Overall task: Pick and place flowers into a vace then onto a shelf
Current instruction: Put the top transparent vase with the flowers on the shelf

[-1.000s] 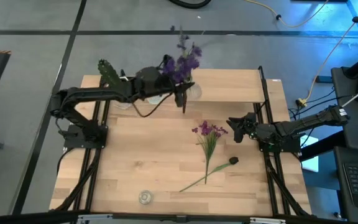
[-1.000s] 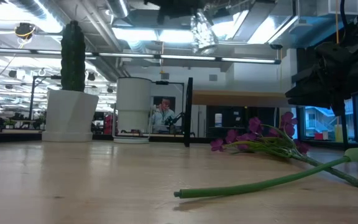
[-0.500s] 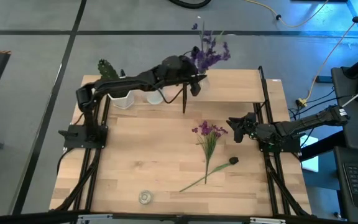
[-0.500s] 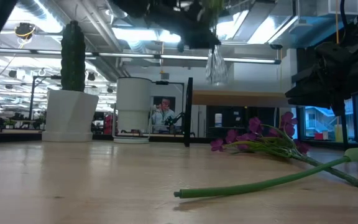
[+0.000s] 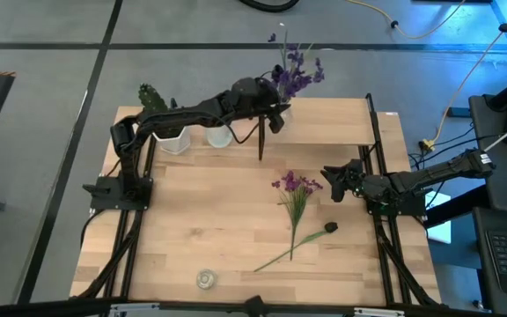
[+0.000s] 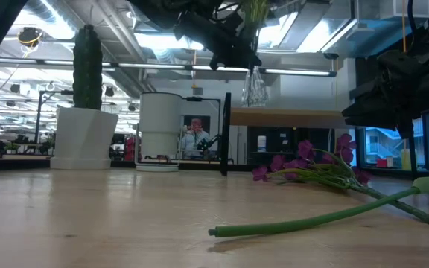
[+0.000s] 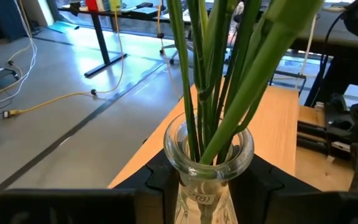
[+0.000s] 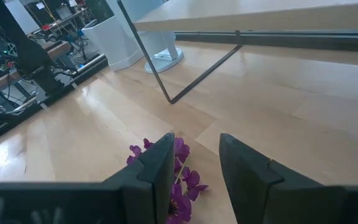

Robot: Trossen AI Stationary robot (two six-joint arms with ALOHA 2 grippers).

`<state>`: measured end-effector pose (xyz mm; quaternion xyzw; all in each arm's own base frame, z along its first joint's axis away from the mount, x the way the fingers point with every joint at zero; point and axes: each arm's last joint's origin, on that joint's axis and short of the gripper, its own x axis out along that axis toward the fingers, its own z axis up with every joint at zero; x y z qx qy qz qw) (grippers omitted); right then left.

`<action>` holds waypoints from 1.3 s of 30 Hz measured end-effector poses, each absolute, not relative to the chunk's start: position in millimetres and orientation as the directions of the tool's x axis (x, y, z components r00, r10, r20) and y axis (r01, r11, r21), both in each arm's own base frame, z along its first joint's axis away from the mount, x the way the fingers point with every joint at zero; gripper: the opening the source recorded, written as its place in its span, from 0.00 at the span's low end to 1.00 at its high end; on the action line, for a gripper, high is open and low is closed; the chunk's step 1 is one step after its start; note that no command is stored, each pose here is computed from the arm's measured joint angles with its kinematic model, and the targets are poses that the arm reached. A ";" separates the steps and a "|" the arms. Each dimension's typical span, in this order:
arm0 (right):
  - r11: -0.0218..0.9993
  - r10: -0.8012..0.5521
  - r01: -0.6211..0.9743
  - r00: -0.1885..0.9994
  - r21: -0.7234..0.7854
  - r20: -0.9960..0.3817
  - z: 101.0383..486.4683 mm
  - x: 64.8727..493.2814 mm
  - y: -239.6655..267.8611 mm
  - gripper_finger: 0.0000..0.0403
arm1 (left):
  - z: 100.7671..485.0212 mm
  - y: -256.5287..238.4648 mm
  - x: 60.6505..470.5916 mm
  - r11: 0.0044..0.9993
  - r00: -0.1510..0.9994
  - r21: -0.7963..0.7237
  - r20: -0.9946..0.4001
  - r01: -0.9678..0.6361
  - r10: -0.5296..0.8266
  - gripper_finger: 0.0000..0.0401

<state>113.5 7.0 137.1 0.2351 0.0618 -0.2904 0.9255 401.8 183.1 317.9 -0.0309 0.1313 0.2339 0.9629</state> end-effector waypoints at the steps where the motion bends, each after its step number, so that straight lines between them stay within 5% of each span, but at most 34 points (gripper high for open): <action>1: 0.721 -0.509 0.567 0.824 0.399 -0.251 137.0 113.4 7.0 0.32 | 317.7 184.2 401.3 0.888 0.854 0.002 -0.270 -0.460 0.444 0.25; 39: 0.720 -0.508 0.567 0.824 0.401 -0.251 137.0 113.4 7.0 0.32 | 306.5 187.8 407.2 0.884 0.850 -0.016 -0.284 -0.467 0.443 0.29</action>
